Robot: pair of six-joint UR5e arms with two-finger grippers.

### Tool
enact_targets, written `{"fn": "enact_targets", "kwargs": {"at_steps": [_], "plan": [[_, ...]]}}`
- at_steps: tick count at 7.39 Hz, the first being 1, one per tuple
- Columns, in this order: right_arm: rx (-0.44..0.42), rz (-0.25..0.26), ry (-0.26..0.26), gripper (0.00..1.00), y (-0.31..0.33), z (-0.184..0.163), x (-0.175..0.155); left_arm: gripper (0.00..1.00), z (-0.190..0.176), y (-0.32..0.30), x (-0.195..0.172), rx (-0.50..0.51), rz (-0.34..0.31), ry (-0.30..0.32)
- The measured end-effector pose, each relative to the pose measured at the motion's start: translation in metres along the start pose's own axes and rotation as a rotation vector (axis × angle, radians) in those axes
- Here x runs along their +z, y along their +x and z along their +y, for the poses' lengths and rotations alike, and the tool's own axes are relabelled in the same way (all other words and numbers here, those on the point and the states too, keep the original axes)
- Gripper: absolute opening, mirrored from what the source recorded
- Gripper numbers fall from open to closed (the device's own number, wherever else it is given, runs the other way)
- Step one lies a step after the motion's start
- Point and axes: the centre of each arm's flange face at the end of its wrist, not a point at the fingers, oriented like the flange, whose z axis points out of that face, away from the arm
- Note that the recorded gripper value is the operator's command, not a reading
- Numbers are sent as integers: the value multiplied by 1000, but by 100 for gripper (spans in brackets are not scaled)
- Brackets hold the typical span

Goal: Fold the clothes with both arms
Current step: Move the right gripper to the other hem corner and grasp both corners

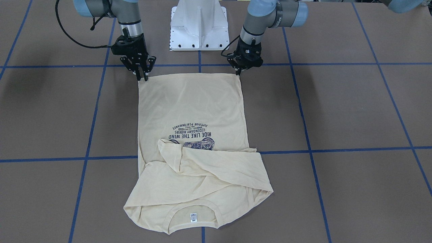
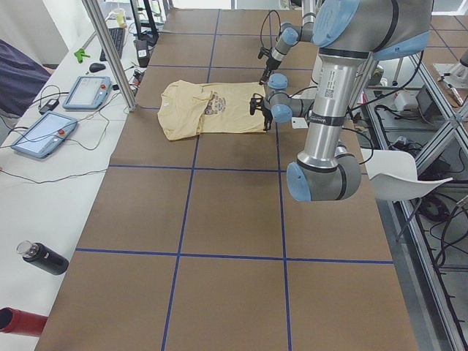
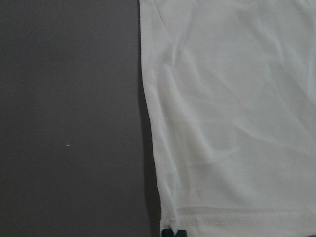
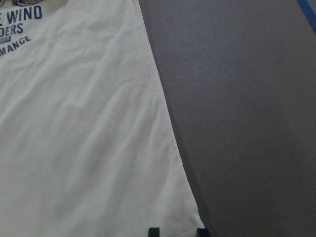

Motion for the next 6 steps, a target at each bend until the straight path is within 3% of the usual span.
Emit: {"fn": "enact_targets", "kwargs": {"at_steps": [6], "plan": [[-25, 53, 13, 45, 4, -8, -2, 0, 2, 0, 1, 0, -1, -2]]}}
